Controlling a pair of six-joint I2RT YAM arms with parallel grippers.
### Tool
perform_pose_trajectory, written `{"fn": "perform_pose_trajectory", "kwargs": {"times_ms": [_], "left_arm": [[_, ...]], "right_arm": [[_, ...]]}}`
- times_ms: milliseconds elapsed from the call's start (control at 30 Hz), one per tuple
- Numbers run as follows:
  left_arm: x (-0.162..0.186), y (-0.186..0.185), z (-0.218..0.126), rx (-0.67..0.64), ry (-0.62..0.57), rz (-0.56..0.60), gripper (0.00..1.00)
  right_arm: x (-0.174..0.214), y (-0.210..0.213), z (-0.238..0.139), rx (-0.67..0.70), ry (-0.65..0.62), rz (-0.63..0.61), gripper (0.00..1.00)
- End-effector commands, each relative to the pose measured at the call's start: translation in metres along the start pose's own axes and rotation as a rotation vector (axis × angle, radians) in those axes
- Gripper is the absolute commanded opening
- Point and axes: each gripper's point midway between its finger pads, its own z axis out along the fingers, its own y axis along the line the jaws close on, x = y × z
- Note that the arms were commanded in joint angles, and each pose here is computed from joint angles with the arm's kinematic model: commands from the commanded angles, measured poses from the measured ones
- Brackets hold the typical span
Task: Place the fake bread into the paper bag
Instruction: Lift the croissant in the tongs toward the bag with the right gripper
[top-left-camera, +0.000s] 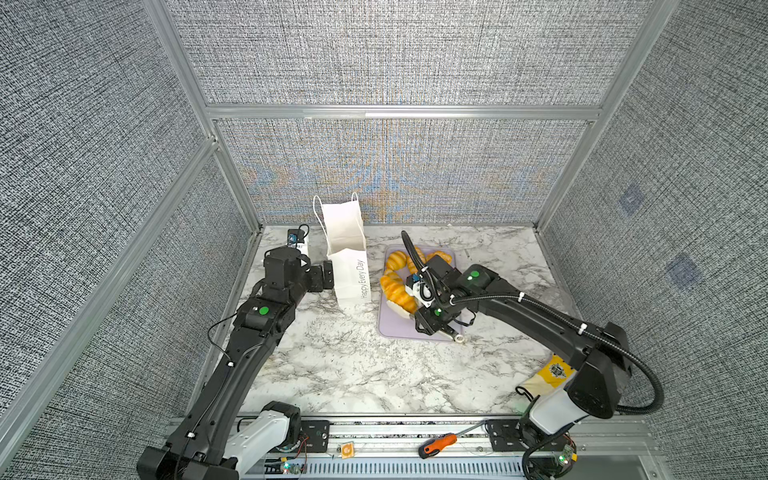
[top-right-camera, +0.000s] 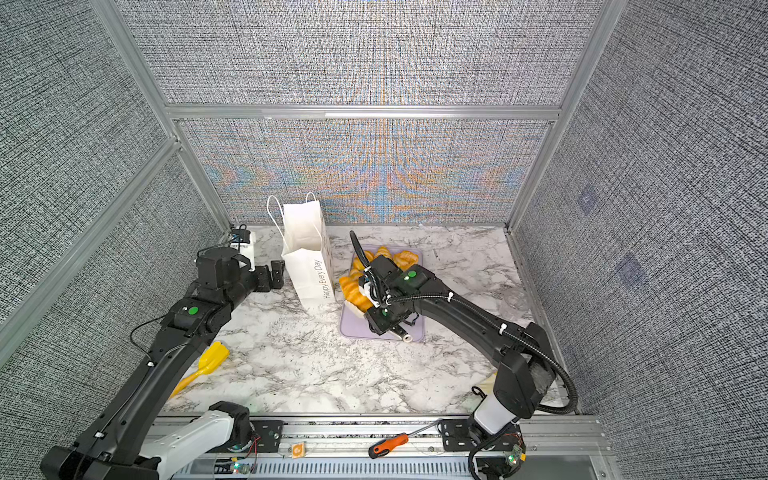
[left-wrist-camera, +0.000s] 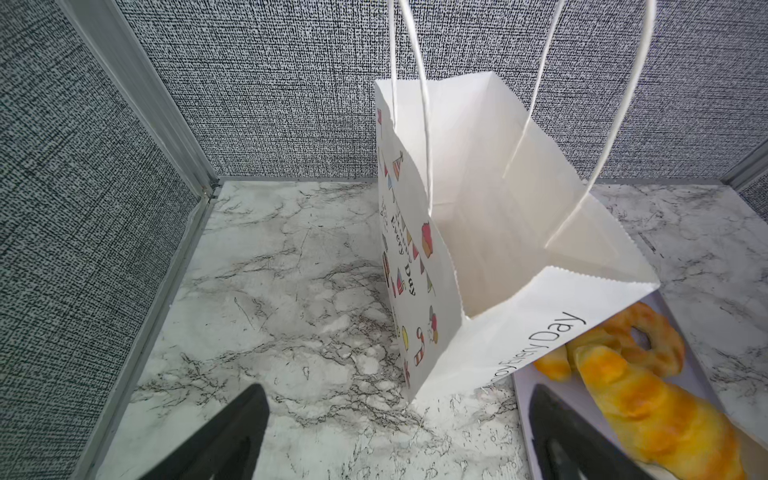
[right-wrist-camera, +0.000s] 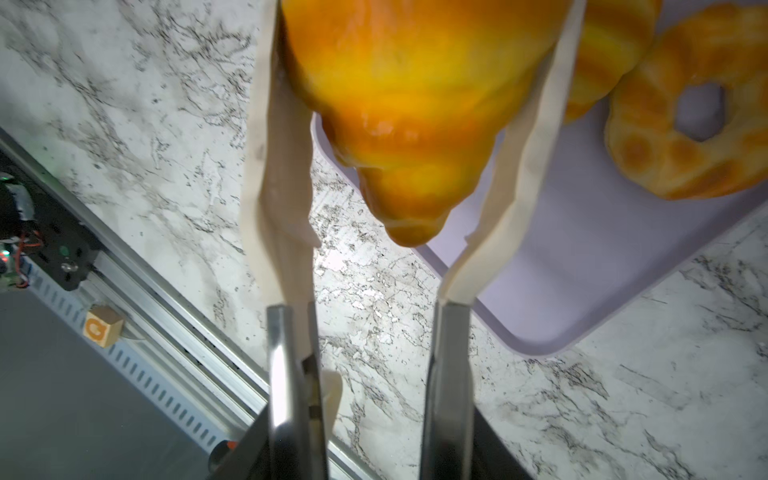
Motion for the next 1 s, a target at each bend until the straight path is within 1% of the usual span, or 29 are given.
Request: {"fn": "perform_pose_trajectory", "kwargs": {"times_ms": [0, 233, 433, 533, 767, 967], "left_arm": [[-0.008, -0.003, 0.000, 0.016, -0.030, 0.007, 0.99], [-0.010, -0.003, 0.000, 0.016, -0.032, 0.010, 0.99], [-0.014, 0.005, -0.003, -0.031, -0.047, -0.013, 0.99], [-0.014, 0.006, -0.003, -0.033, -0.049, -0.014, 0.99], [-0.012, 0.005, -0.001, -0.029, -0.041, -0.015, 0.99], [-0.010, 0.002, -0.001, -0.011, -0.033, -0.004, 0.99]], "right_arm": [[-0.015, 0.010, -0.015, -0.041, -0.073, 0.012, 0.49], [-0.030, 0.024, -0.043, -0.088, -0.154, -0.003, 0.49], [-0.041, 0.036, -0.066, -0.122, -0.212, -0.017, 0.48], [-0.049, 0.044, -0.078, -0.149, -0.248, -0.026, 0.48], [-0.077, 0.070, -0.095, -0.226, -0.317, -0.046, 0.48], [-0.111, 0.092, -0.097, -0.295, -0.349, -0.060, 0.48]]}}
